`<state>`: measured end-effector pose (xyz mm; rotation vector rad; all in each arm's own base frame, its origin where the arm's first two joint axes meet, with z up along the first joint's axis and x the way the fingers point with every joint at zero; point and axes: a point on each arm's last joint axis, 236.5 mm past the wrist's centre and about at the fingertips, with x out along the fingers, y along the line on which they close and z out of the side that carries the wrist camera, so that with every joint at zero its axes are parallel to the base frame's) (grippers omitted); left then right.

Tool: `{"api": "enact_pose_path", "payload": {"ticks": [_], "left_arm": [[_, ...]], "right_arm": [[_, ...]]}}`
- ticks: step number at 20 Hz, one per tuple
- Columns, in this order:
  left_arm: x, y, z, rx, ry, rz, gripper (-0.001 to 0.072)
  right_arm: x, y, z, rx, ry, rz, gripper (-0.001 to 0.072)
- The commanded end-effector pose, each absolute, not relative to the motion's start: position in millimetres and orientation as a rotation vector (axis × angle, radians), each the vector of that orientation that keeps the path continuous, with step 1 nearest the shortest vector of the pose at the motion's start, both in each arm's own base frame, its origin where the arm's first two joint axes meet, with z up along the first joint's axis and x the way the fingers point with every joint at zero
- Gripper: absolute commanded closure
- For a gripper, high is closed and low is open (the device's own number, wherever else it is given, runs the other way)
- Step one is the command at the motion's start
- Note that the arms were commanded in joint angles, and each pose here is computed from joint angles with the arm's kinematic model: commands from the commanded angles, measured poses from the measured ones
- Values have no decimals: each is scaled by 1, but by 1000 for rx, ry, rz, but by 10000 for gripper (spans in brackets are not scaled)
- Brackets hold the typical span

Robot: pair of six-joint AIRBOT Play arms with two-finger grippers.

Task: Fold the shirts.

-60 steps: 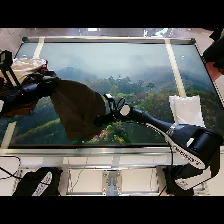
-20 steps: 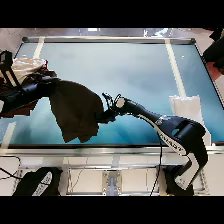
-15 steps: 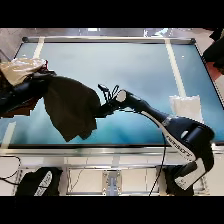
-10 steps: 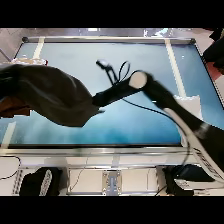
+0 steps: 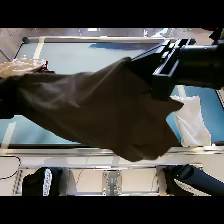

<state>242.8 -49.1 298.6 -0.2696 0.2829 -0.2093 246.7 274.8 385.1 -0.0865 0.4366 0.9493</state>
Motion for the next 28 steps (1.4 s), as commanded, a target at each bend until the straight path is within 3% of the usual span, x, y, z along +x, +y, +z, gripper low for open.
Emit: {"api": "enact_pose_path", "payload": {"ticks": [1,5,8,9,10,11,12,14,15,19,24,26,28], "left_arm": [[247,-70,206,-380,663,-326,696],[246,-71,78,-510,1012,-357,695],[244,-67,8,-605,1125,-295,695],[250,-61,-4,-623,1120,-257,694],[258,-54,-11,-630,1098,-219,695],[271,-44,-12,-628,1054,-177,685],[285,-30,-9,-615,986,-126,619],[312,-2,6,-585,836,-30,269],[320,9,17,-573,775,3,175],[320,33,59,-554,651,52,160],[256,53,52,-443,779,169,161],[231,41,17,-505,924,185,162],[214,14,-21,-612,1023,133,210]], "right_arm": [[287,261,318,-216,612,807,704],[345,296,173,-299,931,759,704],[387,331,82,-283,1030,747,686],[402,343,59,-259,1027,737,586],[416,352,41,-213,1021,714,362],[426,358,31,-189,1008,701,251],[432,361,28,-186,990,696,251],[438,349,35,-254,969,668,252],[440,333,41,-333,980,633,253],[440,214,79,-600,1134,346,259],[431,129,133,-411,1165,220,267],[428,114,151,-348,1135,208,266],[421,107,162,-308,1129,212,266]]}}
